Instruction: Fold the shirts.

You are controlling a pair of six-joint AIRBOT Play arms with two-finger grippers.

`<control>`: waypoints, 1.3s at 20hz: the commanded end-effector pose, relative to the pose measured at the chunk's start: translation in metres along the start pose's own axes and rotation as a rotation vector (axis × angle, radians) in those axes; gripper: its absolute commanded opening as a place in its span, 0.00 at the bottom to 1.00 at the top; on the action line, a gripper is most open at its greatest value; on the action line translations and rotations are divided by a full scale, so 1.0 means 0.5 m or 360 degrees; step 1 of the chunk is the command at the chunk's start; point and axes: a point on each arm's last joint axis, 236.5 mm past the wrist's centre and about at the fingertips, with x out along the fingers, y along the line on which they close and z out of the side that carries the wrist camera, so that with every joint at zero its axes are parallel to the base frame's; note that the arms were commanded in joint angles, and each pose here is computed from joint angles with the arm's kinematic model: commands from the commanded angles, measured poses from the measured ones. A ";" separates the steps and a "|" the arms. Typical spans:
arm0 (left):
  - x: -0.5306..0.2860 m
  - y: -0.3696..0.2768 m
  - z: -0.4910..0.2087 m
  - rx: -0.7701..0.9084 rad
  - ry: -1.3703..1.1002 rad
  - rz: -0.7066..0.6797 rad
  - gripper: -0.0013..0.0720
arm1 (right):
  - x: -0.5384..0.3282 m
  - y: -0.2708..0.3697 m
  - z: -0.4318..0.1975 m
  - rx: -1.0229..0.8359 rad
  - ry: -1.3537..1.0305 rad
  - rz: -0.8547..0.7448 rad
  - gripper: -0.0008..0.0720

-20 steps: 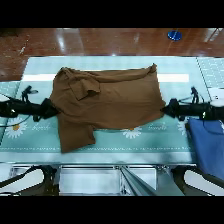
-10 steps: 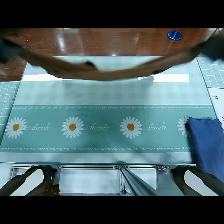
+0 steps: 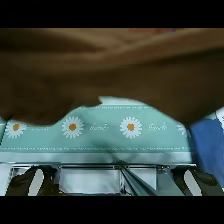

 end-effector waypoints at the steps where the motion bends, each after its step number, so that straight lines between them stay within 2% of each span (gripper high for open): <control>1: -0.131 0.049 0.024 0.0123 -0.0155 0.0269 0.05 | -0.086 -0.028 -0.032 -0.0002 0.0059 -0.0218 0.04; 3: -0.150 0.110 -0.014 0.0097 -0.0027 0.0423 0.05 | -0.091 -0.045 -0.070 0.0025 0.0187 -0.0275 0.04; 5: -0.155 0.184 -0.095 0.0053 0.0268 0.0638 0.05 | -0.075 -0.048 -0.107 0.0058 0.0295 -0.0257 0.04; 6: -0.142 0.197 -0.133 0.0018 0.0391 0.0672 0.05 | -0.057 -0.054 -0.134 0.0094 0.0363 -0.0251 0.04; 11: 0.067 0.193 -0.340 -0.0069 0.0923 0.0480 0.05 | 0.111 -0.060 -0.362 0.0337 0.0883 -0.0019 0.04; 17: 0.378 0.202 -0.604 -0.0323 0.1335 0.0301 0.05 | 0.397 -0.105 -0.577 0.0673 0.1123 0.0221 0.04; 22: 0.583 0.182 -0.782 -0.0606 0.1600 0.0148 0.05 | 0.592 -0.170 -0.779 0.0984 0.1272 0.0212 0.04; 26: 0.708 0.173 -0.841 -0.0754 0.1645 0.0070 0.05 | 0.700 -0.211 -0.855 0.1139 0.1387 0.0185 0.04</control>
